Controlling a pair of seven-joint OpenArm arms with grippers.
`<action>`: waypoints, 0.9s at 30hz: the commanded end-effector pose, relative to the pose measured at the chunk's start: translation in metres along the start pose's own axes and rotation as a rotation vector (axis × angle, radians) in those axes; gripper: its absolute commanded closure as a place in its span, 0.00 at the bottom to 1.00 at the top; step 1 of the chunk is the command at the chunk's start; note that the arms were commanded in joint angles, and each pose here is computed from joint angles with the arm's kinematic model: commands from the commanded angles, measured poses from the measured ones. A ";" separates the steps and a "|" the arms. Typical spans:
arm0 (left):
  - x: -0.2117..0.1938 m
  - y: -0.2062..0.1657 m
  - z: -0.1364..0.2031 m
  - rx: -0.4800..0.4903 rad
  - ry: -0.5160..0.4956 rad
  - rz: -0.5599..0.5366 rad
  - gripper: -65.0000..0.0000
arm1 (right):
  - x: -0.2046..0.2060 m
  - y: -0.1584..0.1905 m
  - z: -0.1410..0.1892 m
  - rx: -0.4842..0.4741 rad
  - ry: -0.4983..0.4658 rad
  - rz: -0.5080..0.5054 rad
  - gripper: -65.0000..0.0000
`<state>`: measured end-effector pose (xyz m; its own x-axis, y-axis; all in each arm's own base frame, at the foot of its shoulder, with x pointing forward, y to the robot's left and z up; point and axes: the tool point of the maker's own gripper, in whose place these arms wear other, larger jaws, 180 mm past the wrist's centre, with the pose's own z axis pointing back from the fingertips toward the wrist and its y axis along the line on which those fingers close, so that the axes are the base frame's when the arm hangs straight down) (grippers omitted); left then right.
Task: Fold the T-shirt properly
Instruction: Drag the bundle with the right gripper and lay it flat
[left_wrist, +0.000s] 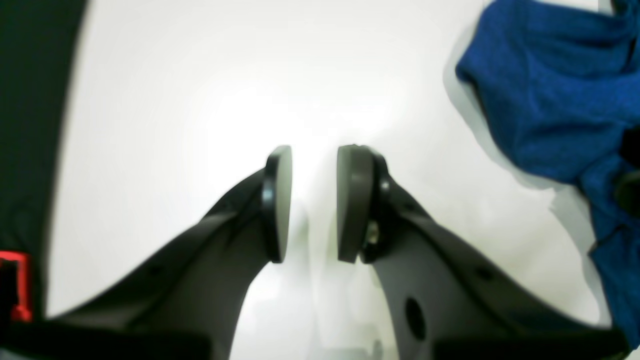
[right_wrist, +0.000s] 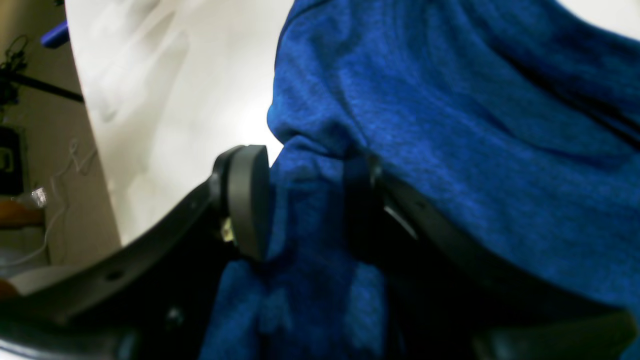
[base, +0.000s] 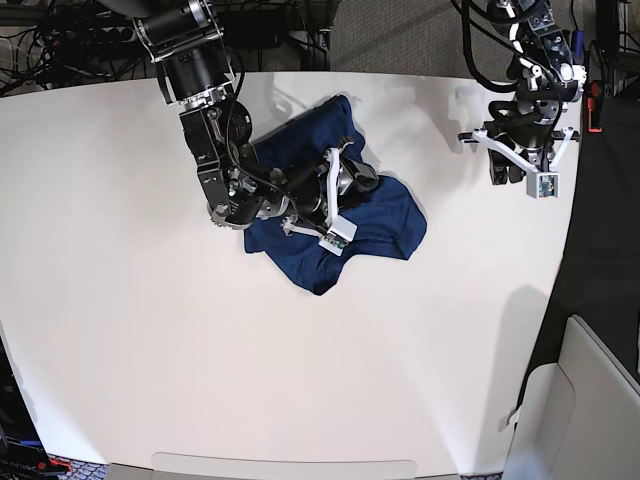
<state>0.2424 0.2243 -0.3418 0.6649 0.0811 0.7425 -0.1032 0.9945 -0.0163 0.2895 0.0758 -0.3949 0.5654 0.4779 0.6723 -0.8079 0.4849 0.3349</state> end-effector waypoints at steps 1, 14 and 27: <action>0.010 0.004 0.005 0.011 -0.038 -0.005 0.79 | -0.012 -0.019 0.004 -0.076 0.080 0.022 0.61; 0.010 0.016 0.008 0.042 -0.042 0.007 0.79 | -0.045 -0.102 0.058 -0.286 0.066 -0.091 0.61; 0.012 0.013 0.008 0.033 -0.046 0.002 0.79 | -0.052 -0.138 0.095 -0.395 0.057 -0.076 0.61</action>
<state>0.2372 0.2375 -0.3402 0.6628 0.0968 0.7425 -0.1395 0.9902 -0.0045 0.3588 -0.0565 -0.3973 0.5940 0.3823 0.7078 -0.6694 0.7228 0.1714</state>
